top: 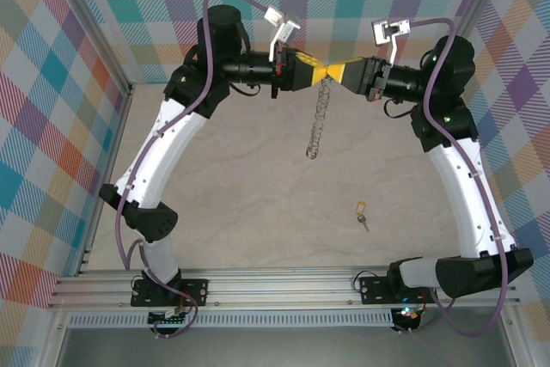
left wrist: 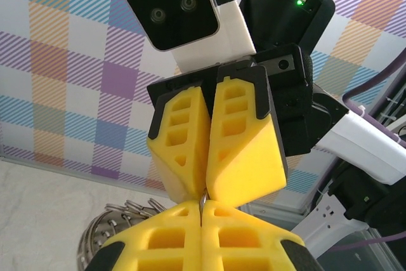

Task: Put the keys on the keyring

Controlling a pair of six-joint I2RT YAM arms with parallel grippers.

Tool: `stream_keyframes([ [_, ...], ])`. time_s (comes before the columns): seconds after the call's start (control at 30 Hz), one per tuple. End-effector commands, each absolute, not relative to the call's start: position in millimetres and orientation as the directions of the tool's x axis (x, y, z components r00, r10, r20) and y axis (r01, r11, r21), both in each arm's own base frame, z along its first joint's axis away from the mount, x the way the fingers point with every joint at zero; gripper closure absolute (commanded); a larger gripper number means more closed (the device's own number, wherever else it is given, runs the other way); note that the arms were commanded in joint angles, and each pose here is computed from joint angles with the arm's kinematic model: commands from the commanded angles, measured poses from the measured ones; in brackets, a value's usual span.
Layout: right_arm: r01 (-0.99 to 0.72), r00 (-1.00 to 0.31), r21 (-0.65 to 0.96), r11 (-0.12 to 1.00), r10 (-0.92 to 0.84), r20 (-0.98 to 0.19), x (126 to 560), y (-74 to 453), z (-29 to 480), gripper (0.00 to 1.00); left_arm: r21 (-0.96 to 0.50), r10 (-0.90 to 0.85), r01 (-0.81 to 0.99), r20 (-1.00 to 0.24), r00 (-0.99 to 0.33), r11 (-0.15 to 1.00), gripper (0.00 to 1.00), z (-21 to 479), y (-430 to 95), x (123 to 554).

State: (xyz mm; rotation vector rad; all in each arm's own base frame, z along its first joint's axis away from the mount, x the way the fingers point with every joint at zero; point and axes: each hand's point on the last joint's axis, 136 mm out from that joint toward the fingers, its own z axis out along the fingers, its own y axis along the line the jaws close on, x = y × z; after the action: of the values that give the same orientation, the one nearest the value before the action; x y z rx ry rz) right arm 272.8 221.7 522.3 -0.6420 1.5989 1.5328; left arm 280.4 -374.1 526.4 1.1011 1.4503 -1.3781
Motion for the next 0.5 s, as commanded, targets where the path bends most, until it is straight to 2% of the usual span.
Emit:
stream_keyframes([
  [0.0, -0.822, -0.547, 0.560, 0.104, 0.131, -0.827, 260.8, 227.2, 514.7, 1.00, -0.205, -0.001, 0.979, -0.979, -0.205, -0.010, 1.00, 547.5, -376.3, 274.2],
  [0.13, -0.820, -0.541, 0.558, 0.129, 0.146, -0.828, 264.5, 225.9, 511.9, 1.00, -0.214, -0.009, 0.977, -0.977, -0.214, 0.012, 1.00, 549.2, -376.3, 278.0],
  [0.17, -0.822, -0.532, 0.552, 0.141, 0.158, -0.832, 265.7, 225.0, 512.5, 1.00, -0.219, -0.010, 0.975, -0.976, -0.218, 0.030, 0.97, 549.1, -375.3, 280.0],
  [0.23, -0.825, -0.514, 0.542, 0.162, 0.183, -0.838, 269.6, 222.4, 514.2, 1.00, -0.229, -0.013, 0.970, -0.973, -0.229, 0.081, 0.83, 548.6, -372.2, 286.1],
  [0.33, -0.833, -0.493, 0.527, 0.169, 0.208, -0.845, 272.5, 220.4, 521.3, 1.00, -0.261, -0.034, 0.944, -0.965, -0.260, 0.200, 0.68, 548.3, -362.9, 302.7],
  [0.47, -0.842, -0.468, 0.511, 0.171, 0.238, -0.851, 273.2, 218.3, 532.8, 1.00, -0.354, -0.105, 0.903, -0.935, -0.338, 0.244, 0.62, 555.3, -350.5, 313.7],
])
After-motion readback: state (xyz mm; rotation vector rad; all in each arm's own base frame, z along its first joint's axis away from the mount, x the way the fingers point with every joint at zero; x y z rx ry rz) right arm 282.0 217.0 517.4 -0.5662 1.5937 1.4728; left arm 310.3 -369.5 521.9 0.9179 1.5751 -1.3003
